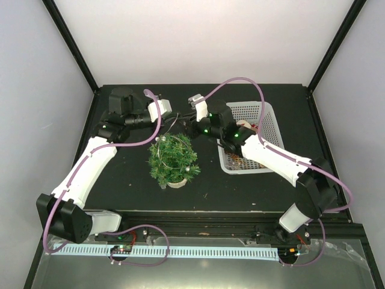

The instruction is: Decorate the small christmas tree

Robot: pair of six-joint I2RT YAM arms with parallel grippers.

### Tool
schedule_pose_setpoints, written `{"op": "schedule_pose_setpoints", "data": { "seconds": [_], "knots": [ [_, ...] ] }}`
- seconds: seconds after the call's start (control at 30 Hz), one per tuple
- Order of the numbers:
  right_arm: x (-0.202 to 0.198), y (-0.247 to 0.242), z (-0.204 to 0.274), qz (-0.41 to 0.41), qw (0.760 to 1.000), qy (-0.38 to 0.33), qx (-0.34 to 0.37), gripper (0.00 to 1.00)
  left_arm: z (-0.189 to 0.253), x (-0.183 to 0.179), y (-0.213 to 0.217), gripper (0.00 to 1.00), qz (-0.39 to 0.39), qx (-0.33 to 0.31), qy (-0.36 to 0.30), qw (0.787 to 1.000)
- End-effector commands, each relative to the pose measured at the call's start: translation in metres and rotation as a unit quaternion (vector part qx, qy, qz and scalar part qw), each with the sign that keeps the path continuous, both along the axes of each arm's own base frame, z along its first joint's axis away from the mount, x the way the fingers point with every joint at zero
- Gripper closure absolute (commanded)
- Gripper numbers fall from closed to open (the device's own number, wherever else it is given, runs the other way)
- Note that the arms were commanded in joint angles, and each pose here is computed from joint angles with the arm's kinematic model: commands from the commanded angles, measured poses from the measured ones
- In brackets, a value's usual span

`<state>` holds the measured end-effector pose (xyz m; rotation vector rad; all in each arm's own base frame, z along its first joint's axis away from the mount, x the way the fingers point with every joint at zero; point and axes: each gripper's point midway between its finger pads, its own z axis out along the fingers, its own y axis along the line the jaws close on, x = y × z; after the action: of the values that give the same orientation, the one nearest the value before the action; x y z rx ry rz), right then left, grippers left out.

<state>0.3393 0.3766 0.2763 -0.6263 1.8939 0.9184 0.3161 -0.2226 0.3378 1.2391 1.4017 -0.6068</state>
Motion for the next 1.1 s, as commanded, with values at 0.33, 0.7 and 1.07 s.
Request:
{"op": "schedule_pose_setpoints", "data": {
  "seconds": [0.33,0.7,1.07],
  "knots": [
    [-0.006,-0.015,0.026,-0.002,1.0,-0.015,0.007,0.99,-0.008,0.017,0.006,0.94,0.018,0.001,0.02,1.0],
    [-0.029,-0.039,0.012,-0.018,0.998,0.039,-0.039,0.99,-0.019,0.032,0.016,0.62,0.051,0.014,0.03,0.998],
    [-0.066,-0.056,-0.01,-0.015,0.994,0.082,-0.076,0.99,-0.006,0.078,0.055,0.01,0.202,0.022,0.001,0.979]
  ]
}}
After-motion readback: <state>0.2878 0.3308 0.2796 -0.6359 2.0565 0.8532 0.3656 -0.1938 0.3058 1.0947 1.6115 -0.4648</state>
